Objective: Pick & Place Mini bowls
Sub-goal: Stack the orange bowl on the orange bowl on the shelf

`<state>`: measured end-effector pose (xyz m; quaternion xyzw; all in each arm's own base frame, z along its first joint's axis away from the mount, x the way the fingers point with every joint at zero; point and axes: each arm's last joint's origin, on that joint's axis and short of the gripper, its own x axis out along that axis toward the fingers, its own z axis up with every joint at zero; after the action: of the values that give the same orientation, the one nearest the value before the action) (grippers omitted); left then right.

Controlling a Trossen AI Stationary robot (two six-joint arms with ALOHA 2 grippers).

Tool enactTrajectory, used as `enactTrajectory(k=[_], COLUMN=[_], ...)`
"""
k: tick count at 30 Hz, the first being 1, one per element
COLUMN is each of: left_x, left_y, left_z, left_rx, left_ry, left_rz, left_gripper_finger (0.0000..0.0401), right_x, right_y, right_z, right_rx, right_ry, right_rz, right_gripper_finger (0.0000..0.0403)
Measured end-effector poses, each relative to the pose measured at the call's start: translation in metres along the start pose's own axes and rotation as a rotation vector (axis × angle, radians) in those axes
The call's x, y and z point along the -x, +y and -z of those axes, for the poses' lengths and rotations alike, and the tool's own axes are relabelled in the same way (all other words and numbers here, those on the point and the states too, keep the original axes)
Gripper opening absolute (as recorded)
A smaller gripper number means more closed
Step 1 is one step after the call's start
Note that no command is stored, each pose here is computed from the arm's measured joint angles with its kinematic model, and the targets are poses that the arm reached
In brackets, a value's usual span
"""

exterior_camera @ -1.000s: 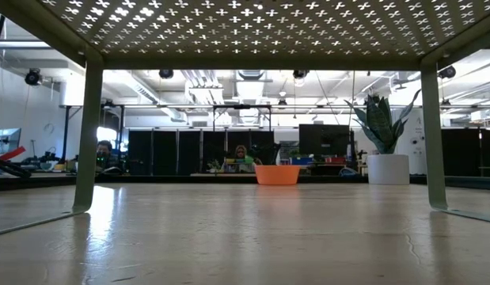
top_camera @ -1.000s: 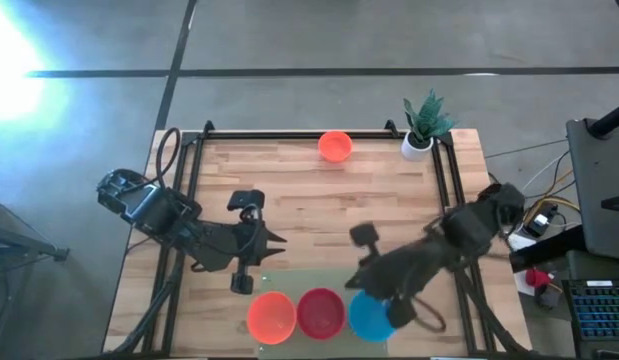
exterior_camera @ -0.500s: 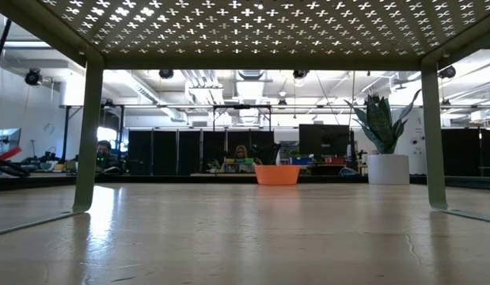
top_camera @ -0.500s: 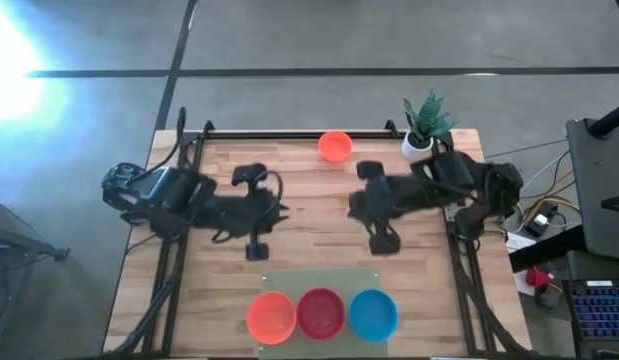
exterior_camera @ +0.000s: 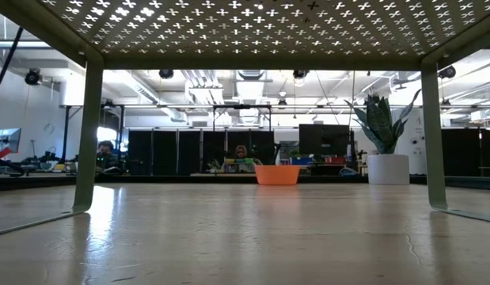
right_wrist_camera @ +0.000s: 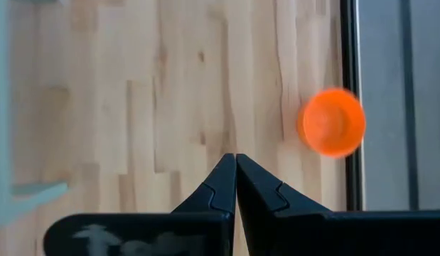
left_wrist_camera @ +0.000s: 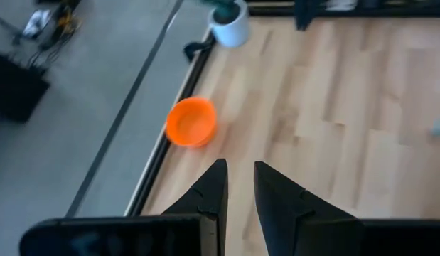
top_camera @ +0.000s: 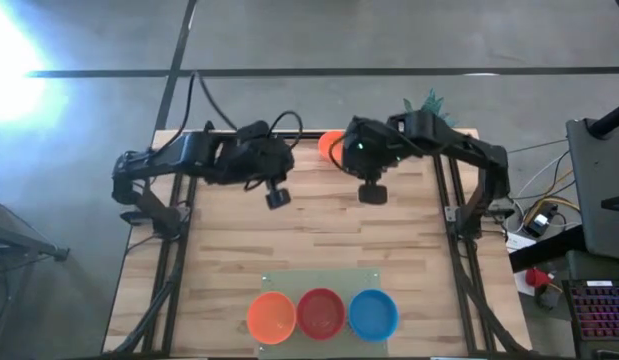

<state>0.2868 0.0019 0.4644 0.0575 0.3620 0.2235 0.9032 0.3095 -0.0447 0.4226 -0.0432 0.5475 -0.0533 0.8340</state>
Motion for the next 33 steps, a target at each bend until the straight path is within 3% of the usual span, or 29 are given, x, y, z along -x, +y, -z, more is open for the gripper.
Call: enactTrajectory(k=[8, 15, 19, 25, 33], left_x=[-0.039, -0.072, -0.097, -0.124, -0.132], left_y=[0.021, 0.035, 0.047, 0.054, 0.054], left_z=[0.007, 0.015, 0.022, 0.038, 0.049], left_rx=[0.051, 0.158, 0.252, 0.255, 0.22], left_ry=[0.059, 0.086, 0.078, 0.116, 0.171], left_rz=[-0.083, -0.072, -0.077, -0.098, -0.102], left_gripper_finger=[0.0064, 0.0064, 0.0064, 0.0064, 0.0064], right_x=[-0.046, -0.07, -0.068, -0.064, -0.103], right_y=[-0.057, -0.088, -0.093, -0.093, -0.094], right_z=[0.031, 0.06, 0.072, 0.076, 0.103], right_rx=[-0.181, -0.288, -0.333, -0.38, -0.534], right_ry=[0.152, 0.198, 0.207, 0.101, 0.156], right_rz=[0.04, 0.071, 0.081, 0.116, 0.1], right_gripper_finger=[0.0008, 0.0008, 0.0008, 0.0008, 0.0008])
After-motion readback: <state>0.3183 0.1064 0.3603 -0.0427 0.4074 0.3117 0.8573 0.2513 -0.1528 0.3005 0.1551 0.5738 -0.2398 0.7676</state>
